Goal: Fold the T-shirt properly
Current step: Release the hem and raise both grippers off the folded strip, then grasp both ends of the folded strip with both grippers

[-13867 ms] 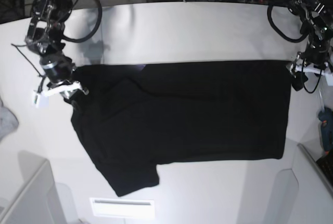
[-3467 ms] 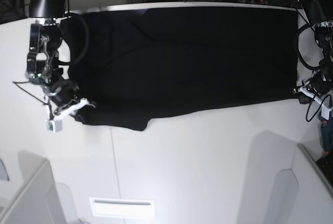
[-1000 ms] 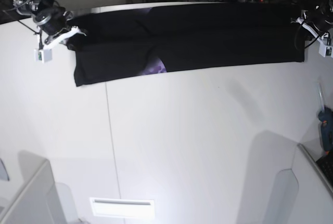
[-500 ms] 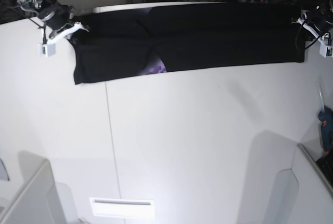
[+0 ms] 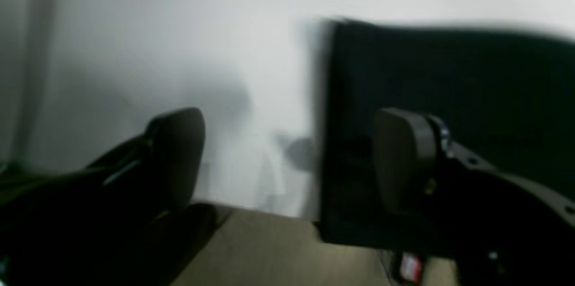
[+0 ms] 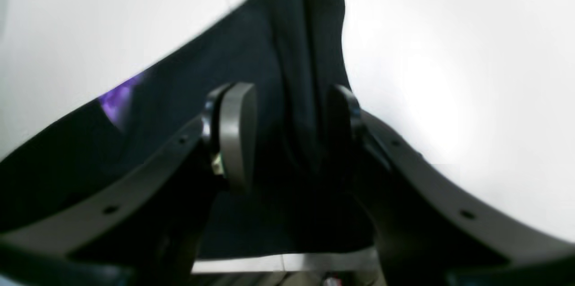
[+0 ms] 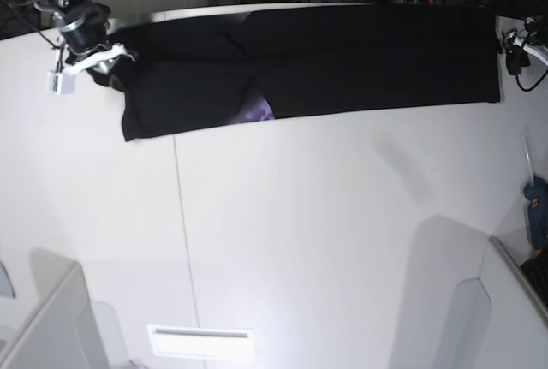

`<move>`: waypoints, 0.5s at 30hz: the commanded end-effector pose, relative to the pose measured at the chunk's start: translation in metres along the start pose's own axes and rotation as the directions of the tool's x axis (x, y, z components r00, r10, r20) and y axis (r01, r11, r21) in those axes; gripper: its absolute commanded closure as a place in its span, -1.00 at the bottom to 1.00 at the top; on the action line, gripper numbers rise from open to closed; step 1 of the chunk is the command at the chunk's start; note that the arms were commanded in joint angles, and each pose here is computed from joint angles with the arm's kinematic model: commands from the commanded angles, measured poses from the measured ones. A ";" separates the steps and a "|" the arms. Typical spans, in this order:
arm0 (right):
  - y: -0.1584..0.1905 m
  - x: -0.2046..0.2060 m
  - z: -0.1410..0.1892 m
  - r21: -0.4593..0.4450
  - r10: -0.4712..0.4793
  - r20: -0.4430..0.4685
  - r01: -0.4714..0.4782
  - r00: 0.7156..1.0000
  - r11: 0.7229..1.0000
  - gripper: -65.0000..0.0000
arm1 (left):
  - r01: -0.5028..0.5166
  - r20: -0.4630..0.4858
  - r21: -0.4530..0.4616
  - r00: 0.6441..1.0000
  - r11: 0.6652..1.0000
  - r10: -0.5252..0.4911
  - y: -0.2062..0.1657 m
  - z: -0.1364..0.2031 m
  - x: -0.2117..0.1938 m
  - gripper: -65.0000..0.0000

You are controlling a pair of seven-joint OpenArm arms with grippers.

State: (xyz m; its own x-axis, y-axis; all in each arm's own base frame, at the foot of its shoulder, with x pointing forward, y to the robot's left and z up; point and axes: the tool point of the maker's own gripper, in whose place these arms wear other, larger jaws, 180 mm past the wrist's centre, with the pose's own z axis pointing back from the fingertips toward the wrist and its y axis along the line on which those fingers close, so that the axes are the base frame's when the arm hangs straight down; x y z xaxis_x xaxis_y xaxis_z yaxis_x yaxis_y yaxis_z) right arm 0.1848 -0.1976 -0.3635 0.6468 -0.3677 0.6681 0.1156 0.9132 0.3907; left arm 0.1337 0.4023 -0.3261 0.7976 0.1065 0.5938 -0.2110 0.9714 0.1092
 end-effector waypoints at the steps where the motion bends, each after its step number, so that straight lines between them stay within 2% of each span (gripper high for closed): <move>1: 0.016 0.016 0.002 0.071 0.049 0.054 -0.053 0.997 0.996 0.27 | 0.002 0.046 -0.017 0.999 1.000 -0.001 -0.006 0.005 0.010 -0.42; 2: 0.021 0.016 0.001 0.102 0.072 0.054 -0.078 0.996 0.992 0.34 | -0.010 0.048 -0.021 0.999 1.000 0.011 -0.009 0.005 0.008 -0.19; 3: 0.027 0.018 -0.003 0.131 0.090 0.056 -0.096 0.994 0.987 0.47 | -0.027 0.051 -0.027 0.998 0.999 0.028 -0.012 0.003 0.006 0.13; 5: 0.027 0.009 -0.014 0.155 0.098 -0.001 -0.097 0.995 0.983 0.88 | -0.062 0.045 -0.047 0.997 0.997 0.064 -0.020 -0.007 0.001 1.00; 6: 0.026 0.002 -0.022 0.163 0.092 -0.036 -0.085 0.995 0.983 1.00 | -0.072 0.028 -0.052 0.997 0.996 0.073 -0.024 -0.014 -0.005 1.00; 10: 0.012 -0.023 -0.043 0.150 0.036 -0.138 -0.015 0.990 0.989 1.00 | -0.056 -0.077 -0.059 0.996 0.997 0.051 -0.039 -0.043 -0.033 1.00; 15: -0.010 -0.033 -0.060 0.110 -0.026 -0.177 0.046 0.984 0.993 1.00 | -0.015 -0.150 -0.044 0.989 0.999 0.008 -0.051 -0.065 -0.050 1.00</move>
State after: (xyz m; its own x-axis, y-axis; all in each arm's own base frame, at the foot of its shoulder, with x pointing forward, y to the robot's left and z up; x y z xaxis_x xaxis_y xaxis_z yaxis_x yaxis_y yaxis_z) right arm 0.2004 -0.1757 -0.4355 0.7889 -0.3560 0.5009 0.0714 0.8627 0.5007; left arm 0.1360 0.3563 -0.4185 0.8739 0.1642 0.4575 -0.2078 0.9771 0.0463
